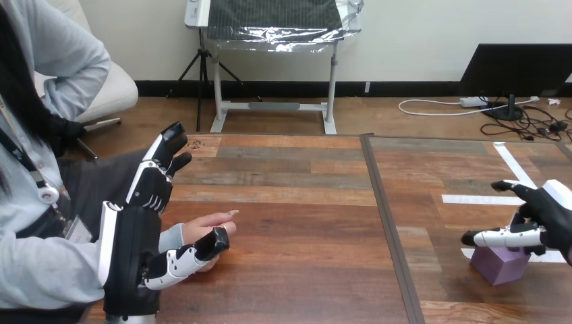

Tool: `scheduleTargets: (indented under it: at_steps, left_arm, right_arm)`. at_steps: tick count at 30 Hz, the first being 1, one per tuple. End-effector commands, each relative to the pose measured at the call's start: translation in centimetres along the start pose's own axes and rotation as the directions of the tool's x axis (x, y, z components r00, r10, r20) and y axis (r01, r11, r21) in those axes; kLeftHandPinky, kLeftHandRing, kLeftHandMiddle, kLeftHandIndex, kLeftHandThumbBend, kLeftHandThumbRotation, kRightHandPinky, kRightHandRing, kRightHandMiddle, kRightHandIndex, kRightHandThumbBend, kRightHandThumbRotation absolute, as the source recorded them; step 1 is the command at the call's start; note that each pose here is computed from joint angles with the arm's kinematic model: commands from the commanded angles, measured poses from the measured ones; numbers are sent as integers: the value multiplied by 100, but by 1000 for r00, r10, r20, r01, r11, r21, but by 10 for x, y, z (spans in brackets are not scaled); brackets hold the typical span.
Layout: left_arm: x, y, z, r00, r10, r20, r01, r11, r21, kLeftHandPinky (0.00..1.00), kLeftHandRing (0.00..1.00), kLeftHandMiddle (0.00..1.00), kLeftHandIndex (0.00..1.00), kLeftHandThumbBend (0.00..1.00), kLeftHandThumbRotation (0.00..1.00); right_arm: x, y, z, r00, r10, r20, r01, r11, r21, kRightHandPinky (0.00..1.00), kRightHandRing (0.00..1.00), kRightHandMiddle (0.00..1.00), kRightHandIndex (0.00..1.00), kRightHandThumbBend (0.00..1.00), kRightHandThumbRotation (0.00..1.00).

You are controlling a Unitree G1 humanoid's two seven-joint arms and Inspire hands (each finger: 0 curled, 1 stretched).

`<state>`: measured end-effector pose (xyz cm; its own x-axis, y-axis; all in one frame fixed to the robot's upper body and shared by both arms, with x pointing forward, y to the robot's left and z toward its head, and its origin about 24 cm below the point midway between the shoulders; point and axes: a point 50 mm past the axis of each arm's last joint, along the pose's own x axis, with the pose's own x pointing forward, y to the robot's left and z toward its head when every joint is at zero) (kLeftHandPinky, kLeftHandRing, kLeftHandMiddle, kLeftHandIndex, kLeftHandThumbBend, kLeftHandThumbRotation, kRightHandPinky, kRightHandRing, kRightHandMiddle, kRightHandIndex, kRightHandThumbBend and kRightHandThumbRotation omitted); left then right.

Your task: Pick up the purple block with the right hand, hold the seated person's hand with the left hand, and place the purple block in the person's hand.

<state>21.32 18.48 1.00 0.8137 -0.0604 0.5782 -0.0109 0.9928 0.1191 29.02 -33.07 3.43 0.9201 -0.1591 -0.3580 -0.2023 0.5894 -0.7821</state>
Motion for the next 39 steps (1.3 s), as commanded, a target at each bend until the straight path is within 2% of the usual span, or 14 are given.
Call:
scheduleTargets:
  at_steps: [1,24,39]
  left_arm:
    - [20,0,4,997,-4,77,4,1000,-3,87,92,92,89,100,59]
    - [21,0,4,997,-1,78,1,1000,2,86,92,92,89,100,62]
    - [21,0,4,997,-3,71,3,1000,-4,87,92,93,89,100,61]
  right_arm:
    - [3,-17,21,995,-50,86,51,999,-10,15,13,22,90,97,34]
    - [6,-19,34,990,-61,126,64,998,-17,14,14,24,89,92,30]
    - [8,-18,41,982,-85,166,84,996,10,15,14,22,88,96,31]
